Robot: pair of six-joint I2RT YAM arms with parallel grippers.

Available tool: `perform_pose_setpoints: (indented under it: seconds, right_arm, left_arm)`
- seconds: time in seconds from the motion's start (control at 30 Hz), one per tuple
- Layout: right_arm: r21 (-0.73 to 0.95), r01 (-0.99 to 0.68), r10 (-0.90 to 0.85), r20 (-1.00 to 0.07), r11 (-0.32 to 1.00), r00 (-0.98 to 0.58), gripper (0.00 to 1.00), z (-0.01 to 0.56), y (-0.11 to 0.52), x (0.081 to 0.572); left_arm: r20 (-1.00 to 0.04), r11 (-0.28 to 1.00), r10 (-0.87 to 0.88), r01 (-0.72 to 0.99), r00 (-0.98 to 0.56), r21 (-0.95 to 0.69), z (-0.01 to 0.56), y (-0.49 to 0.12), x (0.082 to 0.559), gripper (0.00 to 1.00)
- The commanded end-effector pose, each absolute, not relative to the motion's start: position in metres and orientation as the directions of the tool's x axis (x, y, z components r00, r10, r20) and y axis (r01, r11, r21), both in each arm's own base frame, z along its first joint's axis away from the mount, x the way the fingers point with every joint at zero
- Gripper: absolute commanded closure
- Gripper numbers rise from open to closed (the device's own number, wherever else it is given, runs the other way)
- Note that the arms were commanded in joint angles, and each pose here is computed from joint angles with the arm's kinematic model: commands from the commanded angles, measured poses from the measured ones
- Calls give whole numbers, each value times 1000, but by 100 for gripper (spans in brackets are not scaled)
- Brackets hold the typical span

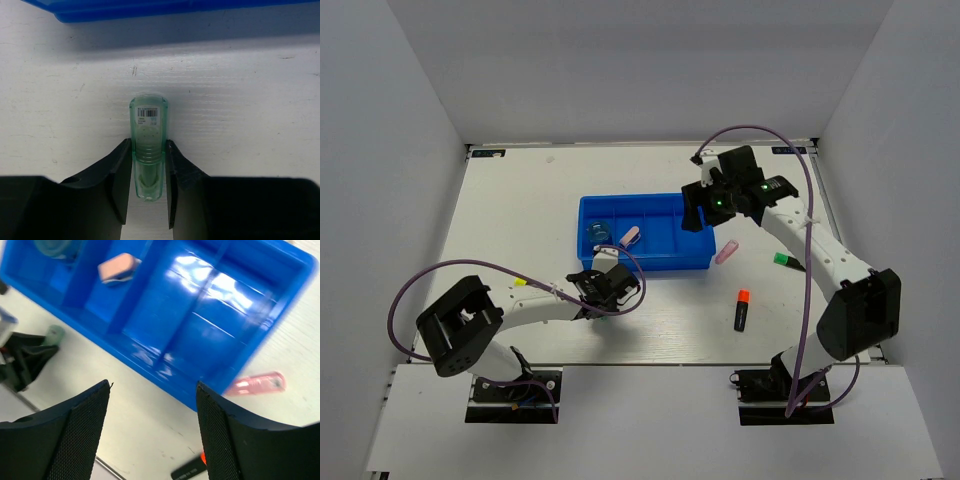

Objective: Sort the stationery into containers
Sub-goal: Pick up the stationery from the center of the board, then place the stationery in the storage box.

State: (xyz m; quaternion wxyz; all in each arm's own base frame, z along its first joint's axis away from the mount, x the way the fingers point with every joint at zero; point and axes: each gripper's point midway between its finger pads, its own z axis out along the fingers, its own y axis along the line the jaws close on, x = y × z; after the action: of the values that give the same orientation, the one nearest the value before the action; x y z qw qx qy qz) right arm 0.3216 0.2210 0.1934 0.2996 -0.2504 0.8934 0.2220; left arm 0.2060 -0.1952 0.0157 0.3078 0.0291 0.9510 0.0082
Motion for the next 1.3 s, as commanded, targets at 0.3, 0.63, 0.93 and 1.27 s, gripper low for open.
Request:
perform_pose_setpoints:
  seconds: [0.3, 0.63, 0.93, 1.27]
  right_arm:
    - [-125, -405, -387, -636, 906, -668, 23, 169, 107, 325]
    - [-105, -309, -314, -550, 945, -774, 100, 117, 68, 301]
    - [53, -273, -203, -537, 961, -819, 57, 109, 70, 294]
    - [178, -511, -317, -604, 841, -731, 33, 114, 90, 312]
  left_arm:
    - [-666, 960, 207, 279, -717, -1, 100, -256, 195, 100]
    - [-719, 936, 188, 345, -669, -76, 165, -328, 268, 97]
    - [-702, 968, 131, 244, -700, -63, 155, -350, 358, 85]
    - [-650, 980, 103, 187, -753, -60, 119, -346, 395, 41]
